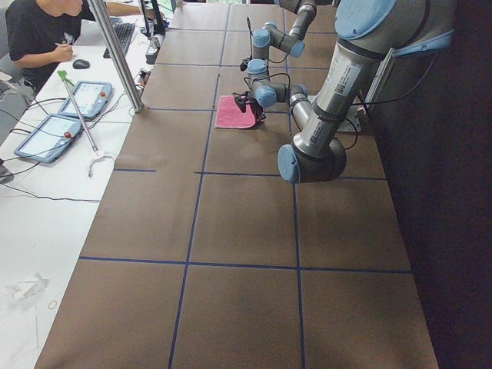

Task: Fold towel twice with both arms
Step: 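Close both grippers on the pink towel's nearer corners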

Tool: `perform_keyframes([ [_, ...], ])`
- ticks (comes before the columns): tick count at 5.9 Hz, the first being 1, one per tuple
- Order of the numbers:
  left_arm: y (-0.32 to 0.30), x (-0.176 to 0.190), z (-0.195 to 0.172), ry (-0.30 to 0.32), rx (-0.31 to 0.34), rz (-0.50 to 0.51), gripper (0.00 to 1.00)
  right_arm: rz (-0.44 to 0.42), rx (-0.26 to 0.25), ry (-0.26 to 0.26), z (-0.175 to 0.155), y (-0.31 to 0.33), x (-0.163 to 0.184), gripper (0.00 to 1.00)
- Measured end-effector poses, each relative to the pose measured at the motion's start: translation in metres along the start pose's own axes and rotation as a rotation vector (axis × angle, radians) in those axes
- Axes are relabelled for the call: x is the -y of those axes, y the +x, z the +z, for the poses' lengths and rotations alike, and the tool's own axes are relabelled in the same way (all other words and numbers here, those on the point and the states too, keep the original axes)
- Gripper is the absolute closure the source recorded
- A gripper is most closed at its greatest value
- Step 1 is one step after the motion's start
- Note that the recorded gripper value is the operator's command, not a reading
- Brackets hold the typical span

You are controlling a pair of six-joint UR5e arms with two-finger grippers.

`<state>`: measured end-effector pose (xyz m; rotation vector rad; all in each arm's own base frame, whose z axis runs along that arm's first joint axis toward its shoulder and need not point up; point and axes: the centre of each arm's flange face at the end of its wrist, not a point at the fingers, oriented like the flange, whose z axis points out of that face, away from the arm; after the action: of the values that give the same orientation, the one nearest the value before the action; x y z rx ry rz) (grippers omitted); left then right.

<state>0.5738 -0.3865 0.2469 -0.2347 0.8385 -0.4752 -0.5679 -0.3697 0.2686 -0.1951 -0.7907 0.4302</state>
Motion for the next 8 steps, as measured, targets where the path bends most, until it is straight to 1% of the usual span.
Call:
perform_keyframes([
  [2, 0.0, 0.0, 0.0, 0.001, 0.001, 0.0, 0.95, -0.006, 0.035, -0.005, 0.016, -0.003, 0.005, 0.0],
  [4, 0.0, 0.0, 0.001, 0.001, 0.001, 0.0, 0.95, -0.008, 0.048, -0.006, 0.016, -0.005, 0.005, 0.02],
  [5, 0.0, 0.0, 0.001, 0.001, 0.001, 0.001, 0.95, -0.007, 0.051, -0.006, 0.012, -0.003, 0.006, 0.06],
  [6, 0.0, 0.0, 0.001, 0.001, 0.001, 0.001, 0.95, -0.004, 0.046, -0.004, 0.007, 0.0, 0.007, 0.13],
  [7, 0.0, 0.0, 0.001, 0.001, 0.001, 0.001, 0.95, 0.001, 0.036, -0.002, 0.003, 0.002, 0.007, 0.13],
  [8, 0.0, 0.0, 0.001, 0.001, 0.001, 0.002, 0.95, 0.002, 0.032, -0.001, 0.002, 0.003, 0.006, 0.19],
])
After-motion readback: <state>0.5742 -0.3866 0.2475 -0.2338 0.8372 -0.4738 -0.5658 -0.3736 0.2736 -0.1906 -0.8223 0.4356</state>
